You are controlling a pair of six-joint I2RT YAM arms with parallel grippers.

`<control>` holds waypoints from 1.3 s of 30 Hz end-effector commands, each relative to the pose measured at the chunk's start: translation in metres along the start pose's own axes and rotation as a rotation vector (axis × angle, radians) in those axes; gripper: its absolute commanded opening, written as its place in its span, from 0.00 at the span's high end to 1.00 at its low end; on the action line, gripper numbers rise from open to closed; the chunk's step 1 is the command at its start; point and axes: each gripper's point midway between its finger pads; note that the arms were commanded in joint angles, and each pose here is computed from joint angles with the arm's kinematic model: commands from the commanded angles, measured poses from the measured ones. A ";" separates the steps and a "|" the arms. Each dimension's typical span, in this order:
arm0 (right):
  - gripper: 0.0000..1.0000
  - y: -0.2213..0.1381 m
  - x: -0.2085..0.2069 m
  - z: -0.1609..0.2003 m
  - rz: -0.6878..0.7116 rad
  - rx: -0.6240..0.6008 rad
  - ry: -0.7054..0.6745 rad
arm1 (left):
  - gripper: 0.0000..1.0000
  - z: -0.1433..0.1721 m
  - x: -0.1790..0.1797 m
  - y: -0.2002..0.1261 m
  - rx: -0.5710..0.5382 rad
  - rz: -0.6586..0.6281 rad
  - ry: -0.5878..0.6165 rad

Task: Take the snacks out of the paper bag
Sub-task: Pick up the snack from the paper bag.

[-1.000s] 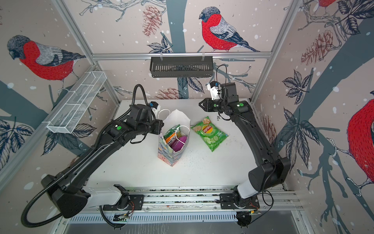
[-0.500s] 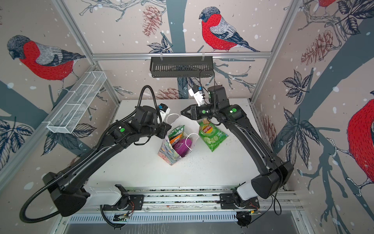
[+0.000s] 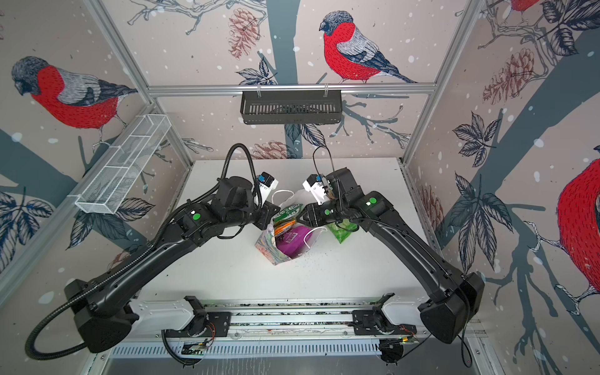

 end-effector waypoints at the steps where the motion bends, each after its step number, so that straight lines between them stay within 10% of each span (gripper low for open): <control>1: 0.64 0.005 -0.008 0.004 0.046 -0.021 0.061 | 1.00 -0.013 -0.012 0.000 -0.071 0.062 0.023; 39: 0.55 0.040 -0.035 0.030 0.088 -0.072 0.276 | 1.00 -0.029 -0.055 -0.011 -0.148 0.159 0.036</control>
Point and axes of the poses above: each gripper's point midway between its finger pads, its own y axis out along the fingers, its own x axis along the line the jaws close on, z = x × y, and after that the axes turned 1 degree about y, right-handed
